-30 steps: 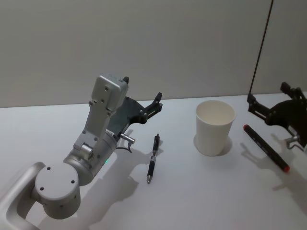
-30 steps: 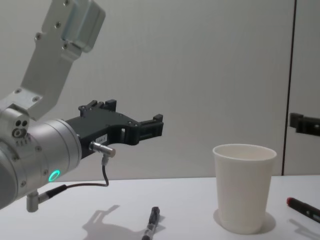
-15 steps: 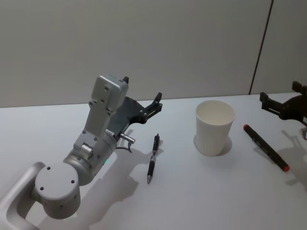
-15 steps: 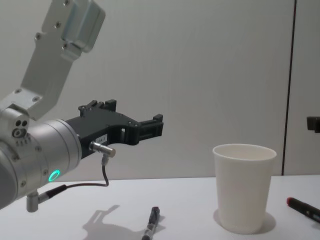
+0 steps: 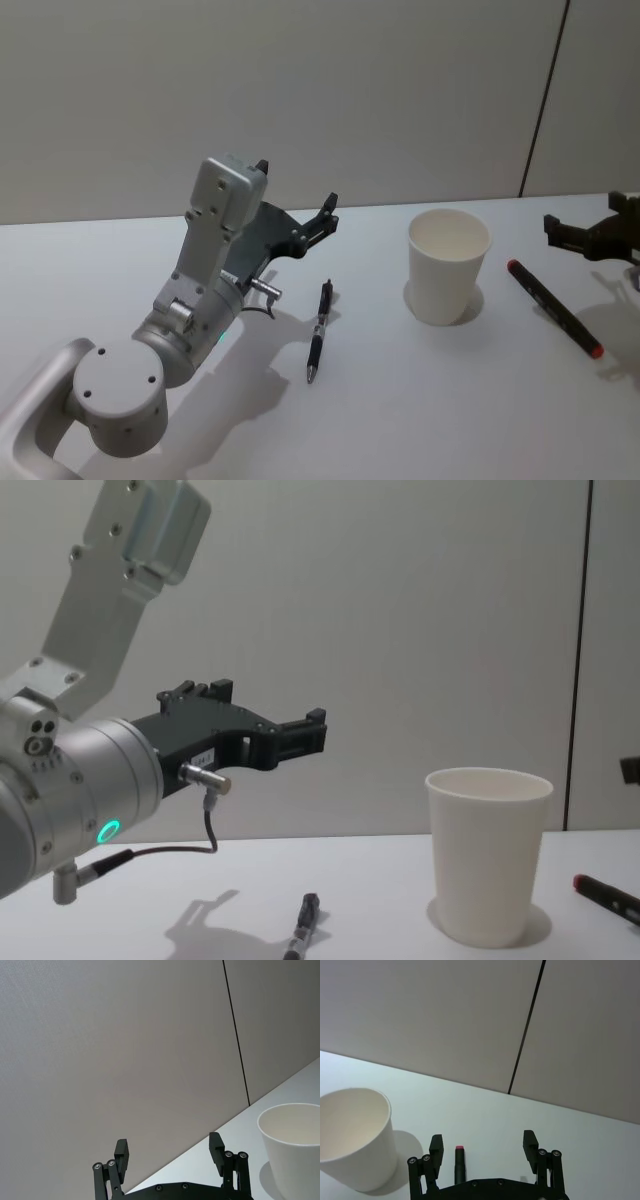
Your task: Place the pen into the pen holder.
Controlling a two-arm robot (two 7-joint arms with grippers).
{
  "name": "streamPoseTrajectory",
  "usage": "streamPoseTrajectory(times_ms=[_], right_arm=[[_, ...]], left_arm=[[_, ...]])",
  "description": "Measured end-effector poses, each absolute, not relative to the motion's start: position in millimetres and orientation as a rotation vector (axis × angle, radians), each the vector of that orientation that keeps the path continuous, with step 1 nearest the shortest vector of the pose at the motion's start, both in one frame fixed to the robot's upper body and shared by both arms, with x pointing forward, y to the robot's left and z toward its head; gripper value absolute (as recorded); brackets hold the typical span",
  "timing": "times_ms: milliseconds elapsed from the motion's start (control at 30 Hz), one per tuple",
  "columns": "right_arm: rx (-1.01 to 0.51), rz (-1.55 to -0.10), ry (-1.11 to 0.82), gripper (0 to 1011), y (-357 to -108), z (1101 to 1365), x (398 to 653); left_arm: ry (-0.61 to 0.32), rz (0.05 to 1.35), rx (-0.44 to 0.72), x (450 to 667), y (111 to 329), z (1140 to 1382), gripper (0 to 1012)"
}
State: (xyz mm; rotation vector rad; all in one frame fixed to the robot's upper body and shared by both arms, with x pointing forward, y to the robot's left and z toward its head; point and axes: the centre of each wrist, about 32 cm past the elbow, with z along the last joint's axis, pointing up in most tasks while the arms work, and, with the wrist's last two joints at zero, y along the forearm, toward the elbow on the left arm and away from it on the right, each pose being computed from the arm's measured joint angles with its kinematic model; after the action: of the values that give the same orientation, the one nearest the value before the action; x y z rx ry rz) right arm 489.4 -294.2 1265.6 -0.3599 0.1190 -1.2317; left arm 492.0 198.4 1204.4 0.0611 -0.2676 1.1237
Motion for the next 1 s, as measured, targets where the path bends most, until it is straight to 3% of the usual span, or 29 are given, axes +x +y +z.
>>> streamPoseTrajectory(times_ms=[1000], right_arm=[[-0.472,-1.214,0.246,1001,-280,1249,512]], left_arm=[[-0.268,1.124,0.061,492,198,1204,1001]])
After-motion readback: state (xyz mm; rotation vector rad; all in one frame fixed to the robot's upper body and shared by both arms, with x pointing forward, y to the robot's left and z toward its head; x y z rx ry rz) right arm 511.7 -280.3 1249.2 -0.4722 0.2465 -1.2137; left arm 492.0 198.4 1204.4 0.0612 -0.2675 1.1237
